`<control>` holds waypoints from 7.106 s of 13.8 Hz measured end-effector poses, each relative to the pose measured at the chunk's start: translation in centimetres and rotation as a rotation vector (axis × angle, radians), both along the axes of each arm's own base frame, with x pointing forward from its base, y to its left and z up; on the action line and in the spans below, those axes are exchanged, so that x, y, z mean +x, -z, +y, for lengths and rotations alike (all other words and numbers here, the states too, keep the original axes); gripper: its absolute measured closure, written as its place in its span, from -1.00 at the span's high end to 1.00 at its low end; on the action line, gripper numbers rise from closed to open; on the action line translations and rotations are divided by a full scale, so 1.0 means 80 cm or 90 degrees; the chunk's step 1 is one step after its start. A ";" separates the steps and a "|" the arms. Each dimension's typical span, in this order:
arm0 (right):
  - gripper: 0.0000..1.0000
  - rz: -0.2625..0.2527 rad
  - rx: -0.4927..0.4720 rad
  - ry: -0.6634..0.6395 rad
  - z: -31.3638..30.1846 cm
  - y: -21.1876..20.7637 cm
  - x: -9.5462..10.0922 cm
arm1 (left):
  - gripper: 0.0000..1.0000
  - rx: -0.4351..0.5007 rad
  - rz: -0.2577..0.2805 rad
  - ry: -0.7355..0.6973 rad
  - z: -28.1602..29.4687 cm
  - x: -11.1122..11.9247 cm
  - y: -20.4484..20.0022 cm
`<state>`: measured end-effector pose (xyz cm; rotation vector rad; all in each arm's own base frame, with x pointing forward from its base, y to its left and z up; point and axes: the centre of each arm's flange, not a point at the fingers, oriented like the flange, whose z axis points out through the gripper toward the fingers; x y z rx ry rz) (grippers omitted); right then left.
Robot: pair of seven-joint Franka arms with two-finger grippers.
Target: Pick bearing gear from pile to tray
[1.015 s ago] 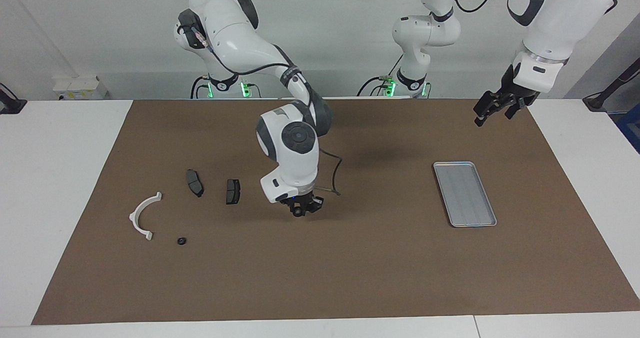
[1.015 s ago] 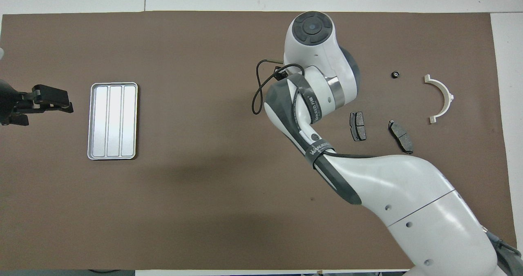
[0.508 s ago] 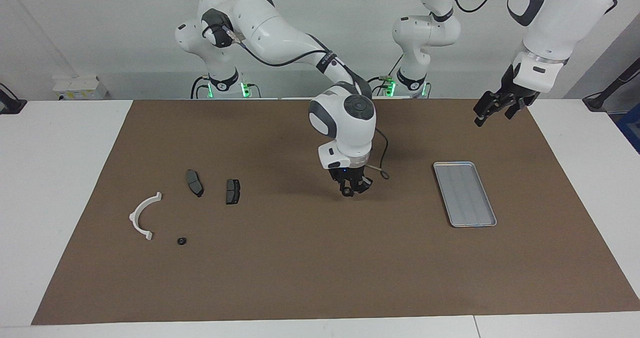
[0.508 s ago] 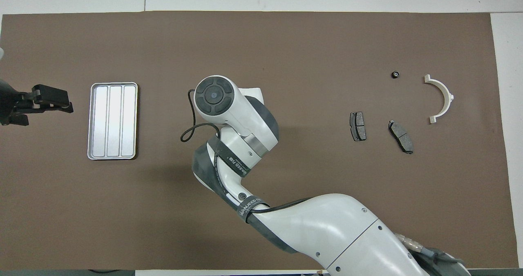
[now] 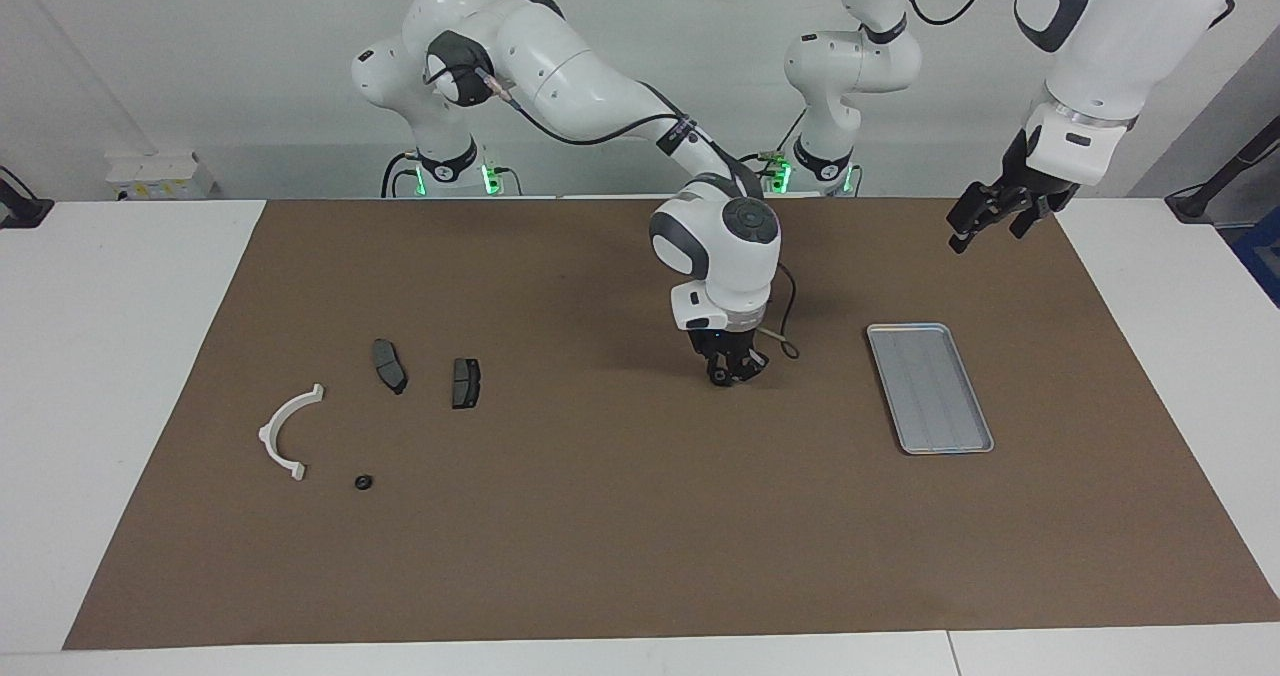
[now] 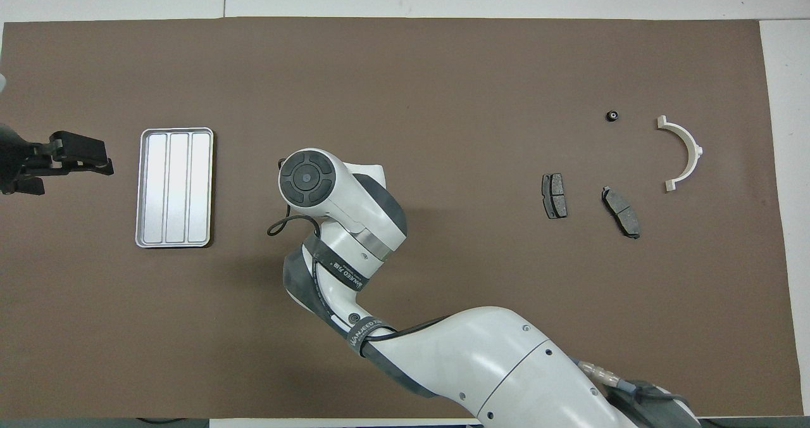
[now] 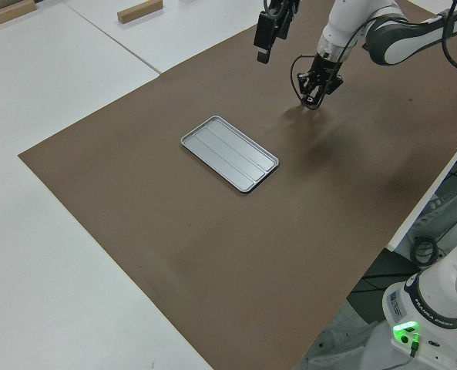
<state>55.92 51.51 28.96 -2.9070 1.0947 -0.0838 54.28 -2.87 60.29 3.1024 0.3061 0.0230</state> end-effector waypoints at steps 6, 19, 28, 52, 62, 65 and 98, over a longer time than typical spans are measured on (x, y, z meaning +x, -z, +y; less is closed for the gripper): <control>0.03 -0.002 -0.001 0.002 -0.002 0.001 0.002 | 1.00 0.000 0.000 0.000 0.000 0.000 0.000; 1.00 0.065 0.001 -0.256 -0.366 -0.141 0.186 | 1.00 0.000 0.005 -0.006 -0.001 -0.001 0.001; 1.00 0.085 -0.065 -0.525 -0.556 -0.117 0.224 | 1.00 -0.009 0.005 -0.096 -0.210 0.009 0.104; 0.98 0.065 -0.060 -0.597 -0.651 -0.013 0.230 | 0.80 -0.004 0.002 -0.148 -0.381 -0.015 0.383; 0.60 0.086 -0.051 -0.590 -0.663 0.006 0.225 | -0.30 -0.007 -0.004 -0.152 -0.376 -0.015 0.385; 0.40 0.100 -0.046 -0.590 -0.663 0.008 0.222 | -0.30 0.003 0.002 -0.150 -0.374 -0.015 0.385; -0.58 0.119 -0.030 -0.309 -0.310 -0.137 0.159 | -0.30 0.012 0.037 0.144 0.035 0.001 0.372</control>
